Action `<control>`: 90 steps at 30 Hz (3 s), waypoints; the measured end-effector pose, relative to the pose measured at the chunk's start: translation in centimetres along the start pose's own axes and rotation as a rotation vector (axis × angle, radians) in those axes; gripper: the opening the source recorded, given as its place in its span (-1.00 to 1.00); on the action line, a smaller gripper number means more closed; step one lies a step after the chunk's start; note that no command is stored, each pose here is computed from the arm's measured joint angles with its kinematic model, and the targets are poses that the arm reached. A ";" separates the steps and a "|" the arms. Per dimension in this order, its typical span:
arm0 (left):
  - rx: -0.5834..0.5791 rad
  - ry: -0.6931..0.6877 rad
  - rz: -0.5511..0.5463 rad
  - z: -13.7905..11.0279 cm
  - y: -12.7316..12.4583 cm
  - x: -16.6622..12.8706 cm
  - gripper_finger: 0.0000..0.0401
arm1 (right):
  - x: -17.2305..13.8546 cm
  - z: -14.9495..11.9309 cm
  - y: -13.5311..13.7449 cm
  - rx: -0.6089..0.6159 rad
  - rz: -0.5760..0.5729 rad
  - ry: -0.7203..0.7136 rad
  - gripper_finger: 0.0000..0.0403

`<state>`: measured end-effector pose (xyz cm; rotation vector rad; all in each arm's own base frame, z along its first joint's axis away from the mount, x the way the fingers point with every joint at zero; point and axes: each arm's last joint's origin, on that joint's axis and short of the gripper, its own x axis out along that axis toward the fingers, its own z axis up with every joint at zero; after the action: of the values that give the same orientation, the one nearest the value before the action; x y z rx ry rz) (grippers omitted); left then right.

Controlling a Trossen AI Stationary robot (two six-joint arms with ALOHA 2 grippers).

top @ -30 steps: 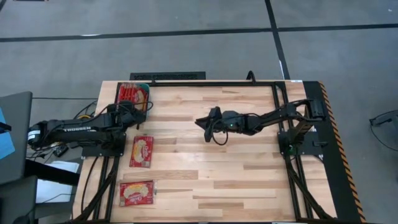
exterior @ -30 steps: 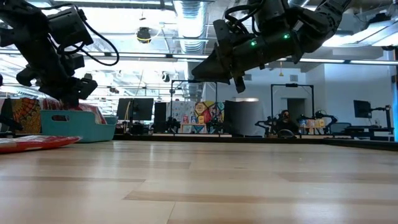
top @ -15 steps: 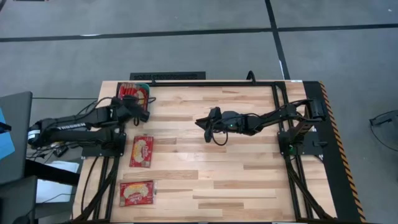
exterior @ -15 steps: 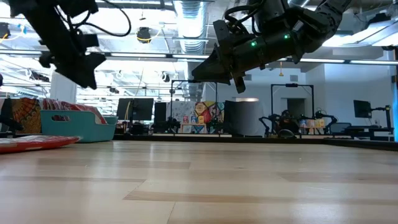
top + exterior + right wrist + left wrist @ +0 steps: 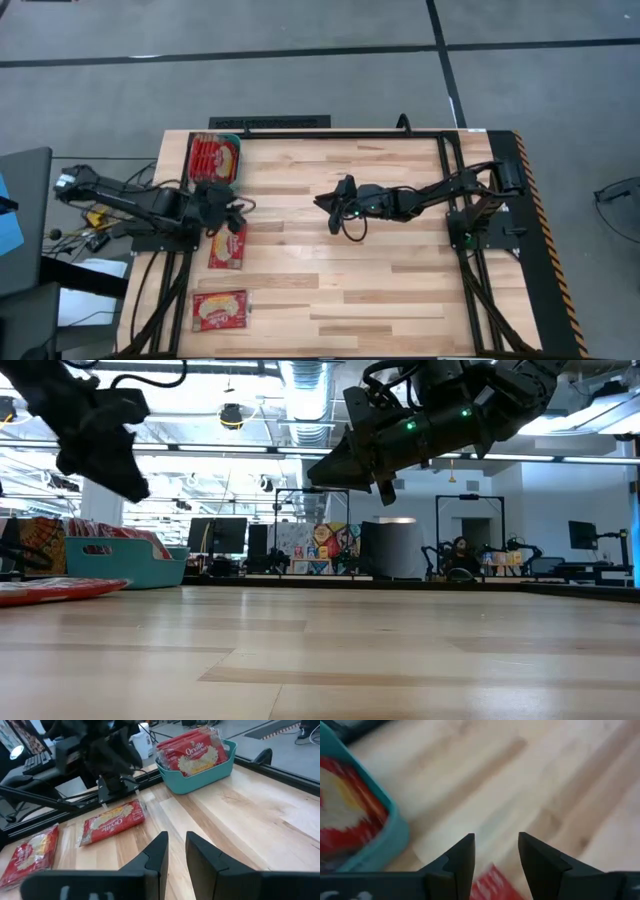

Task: Sort popcorn bags into baskets
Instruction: Put the red popcorn bag in the blue bin

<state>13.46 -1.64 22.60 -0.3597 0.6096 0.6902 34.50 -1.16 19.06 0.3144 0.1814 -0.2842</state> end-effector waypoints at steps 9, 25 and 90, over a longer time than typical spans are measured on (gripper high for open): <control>0.069 0.287 -0.074 -3.0 -2.2 0.7 -0.31 | 0.0 0.0 0.0 0.004 0.001 0.001 -0.54; 0.232 0.485 0.146 -7.5 -5.0 5.0 -0.33 | -0.1 -0.2 0.4 -0.009 0.010 0.013 -0.54; 0.272 0.289 0.023 2.4 -3.0 11.1 -1.00 | 2.9 -9.2 6.4 0.131 0.080 0.191 -0.54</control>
<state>23.19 2.75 17.84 -0.2002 0.9723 0.5719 37.98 7.03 11.57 0.4775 0.3381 -0.1867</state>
